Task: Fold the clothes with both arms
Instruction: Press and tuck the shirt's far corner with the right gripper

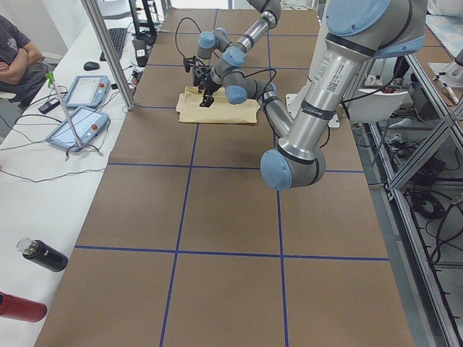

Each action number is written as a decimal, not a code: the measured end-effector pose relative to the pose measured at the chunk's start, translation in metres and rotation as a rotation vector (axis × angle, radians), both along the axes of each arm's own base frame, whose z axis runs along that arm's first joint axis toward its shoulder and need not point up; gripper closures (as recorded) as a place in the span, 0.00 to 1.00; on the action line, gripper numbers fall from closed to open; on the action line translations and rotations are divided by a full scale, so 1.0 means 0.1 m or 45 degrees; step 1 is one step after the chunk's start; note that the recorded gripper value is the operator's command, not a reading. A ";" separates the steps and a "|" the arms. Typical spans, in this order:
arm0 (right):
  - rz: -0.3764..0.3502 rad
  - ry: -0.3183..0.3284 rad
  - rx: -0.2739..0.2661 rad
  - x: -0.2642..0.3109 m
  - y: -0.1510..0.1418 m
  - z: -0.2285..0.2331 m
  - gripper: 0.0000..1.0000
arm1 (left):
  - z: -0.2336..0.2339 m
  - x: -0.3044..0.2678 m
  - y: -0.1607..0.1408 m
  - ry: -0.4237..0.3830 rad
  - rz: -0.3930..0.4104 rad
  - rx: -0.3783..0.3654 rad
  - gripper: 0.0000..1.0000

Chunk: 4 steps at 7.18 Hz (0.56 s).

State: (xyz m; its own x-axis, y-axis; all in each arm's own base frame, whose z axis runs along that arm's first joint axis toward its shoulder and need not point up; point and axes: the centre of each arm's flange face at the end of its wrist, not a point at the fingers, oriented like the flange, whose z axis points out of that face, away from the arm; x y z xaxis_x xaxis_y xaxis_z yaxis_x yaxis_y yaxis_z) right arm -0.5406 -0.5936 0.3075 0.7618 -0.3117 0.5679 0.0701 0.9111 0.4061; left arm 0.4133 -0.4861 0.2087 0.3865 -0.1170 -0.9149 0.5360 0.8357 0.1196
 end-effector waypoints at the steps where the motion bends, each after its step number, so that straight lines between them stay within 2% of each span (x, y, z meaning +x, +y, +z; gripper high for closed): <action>1: -0.002 0.013 -0.007 0.01 0.00 0.09 0.00 | -0.01 0.00 0.00 0.001 0.002 0.001 0.00; 4: 0.004 0.033 -0.018 0.18 -0.09 0.31 0.00 | -0.03 0.01 0.01 0.006 0.006 0.004 0.00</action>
State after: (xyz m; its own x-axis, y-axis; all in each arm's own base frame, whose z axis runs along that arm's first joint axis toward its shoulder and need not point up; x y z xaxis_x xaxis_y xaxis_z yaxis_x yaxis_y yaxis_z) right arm -0.5224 -0.6025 0.3381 0.7773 -0.3012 0.5523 0.0773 0.9170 0.3913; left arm 0.4143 -0.4850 0.2053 0.3829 -0.1118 -0.9170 0.5323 0.8380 0.1200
